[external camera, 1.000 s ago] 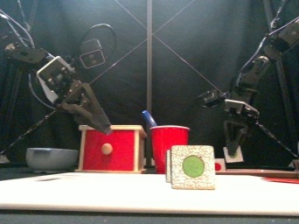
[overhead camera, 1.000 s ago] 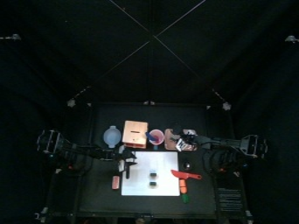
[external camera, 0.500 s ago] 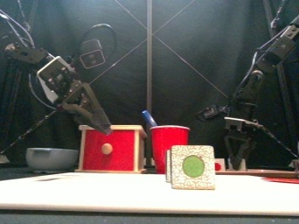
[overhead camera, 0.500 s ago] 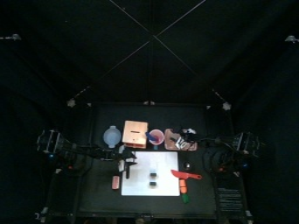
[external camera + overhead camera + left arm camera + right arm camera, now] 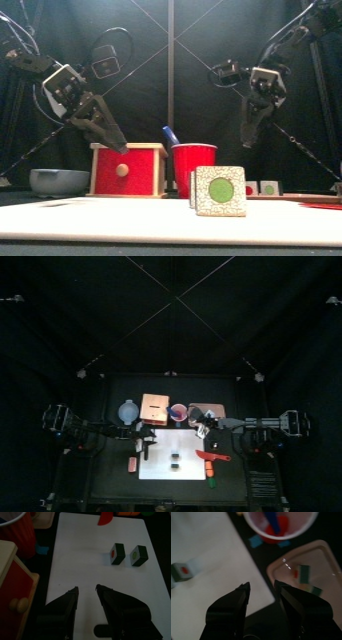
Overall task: Place sushi on board then cut the sushi with the knife then place the pieces on the plate
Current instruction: Place the 4 sushi pieces on the plate
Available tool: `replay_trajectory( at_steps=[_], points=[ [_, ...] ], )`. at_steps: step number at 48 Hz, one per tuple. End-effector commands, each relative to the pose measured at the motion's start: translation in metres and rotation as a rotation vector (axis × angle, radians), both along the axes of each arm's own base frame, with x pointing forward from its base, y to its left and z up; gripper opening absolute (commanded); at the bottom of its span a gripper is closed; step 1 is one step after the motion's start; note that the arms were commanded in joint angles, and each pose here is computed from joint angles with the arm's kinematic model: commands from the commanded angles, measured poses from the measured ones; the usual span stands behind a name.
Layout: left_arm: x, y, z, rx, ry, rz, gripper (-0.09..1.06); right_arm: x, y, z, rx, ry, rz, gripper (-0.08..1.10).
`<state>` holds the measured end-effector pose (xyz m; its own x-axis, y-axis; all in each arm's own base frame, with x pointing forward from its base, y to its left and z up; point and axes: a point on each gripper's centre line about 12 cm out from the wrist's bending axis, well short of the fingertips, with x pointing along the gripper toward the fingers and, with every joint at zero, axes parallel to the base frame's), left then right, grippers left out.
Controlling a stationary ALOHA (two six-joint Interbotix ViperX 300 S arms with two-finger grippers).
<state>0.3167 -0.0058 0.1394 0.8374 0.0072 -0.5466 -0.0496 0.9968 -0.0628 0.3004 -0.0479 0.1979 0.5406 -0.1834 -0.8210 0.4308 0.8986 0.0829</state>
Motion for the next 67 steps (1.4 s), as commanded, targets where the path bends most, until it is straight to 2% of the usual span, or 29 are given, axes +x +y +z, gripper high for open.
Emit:
replay_trajectory(
  at_steps=[1, 10, 22, 34, 49, 59, 67],
  points=[
    [0.005, 0.001, 0.007, -0.006, -0.024, 0.009, 0.76, 0.026, 0.031, 0.012, 0.017, -0.094, 0.105, 0.81],
    [0.004, 0.002, 0.006, -0.017, -0.021, 0.025, 0.76, 0.052, 0.065, -0.001, 0.043, -0.09, 0.196, 0.83],
    [0.003, 0.002, 0.004, -0.019, -0.01, 0.025, 0.76, 0.081, 0.101, -0.014, 0.045, -0.071, 0.288, 0.87],
    [0.003, 0.002, 0.004, -0.019, -0.007, 0.025, 0.76, 0.099, 0.118, -0.021, 0.055, -0.066, 0.315, 0.9],
    [0.002, 0.002, 0.004, -0.016, -0.009, 0.023, 0.76, 0.108, 0.12, -0.052, 0.042, 0.008, 0.325, 0.89],
    [0.003, 0.003, 0.004, -0.016, -0.01, 0.025, 0.76, 0.11, 0.119, -0.068, 0.02, 0.043, 0.337, 0.84],
    [0.002, 0.003, 0.004, -0.016, -0.009, 0.025, 0.76, 0.11, 0.115, -0.068, 0.023, 0.044, 0.322, 0.66]
  ],
)
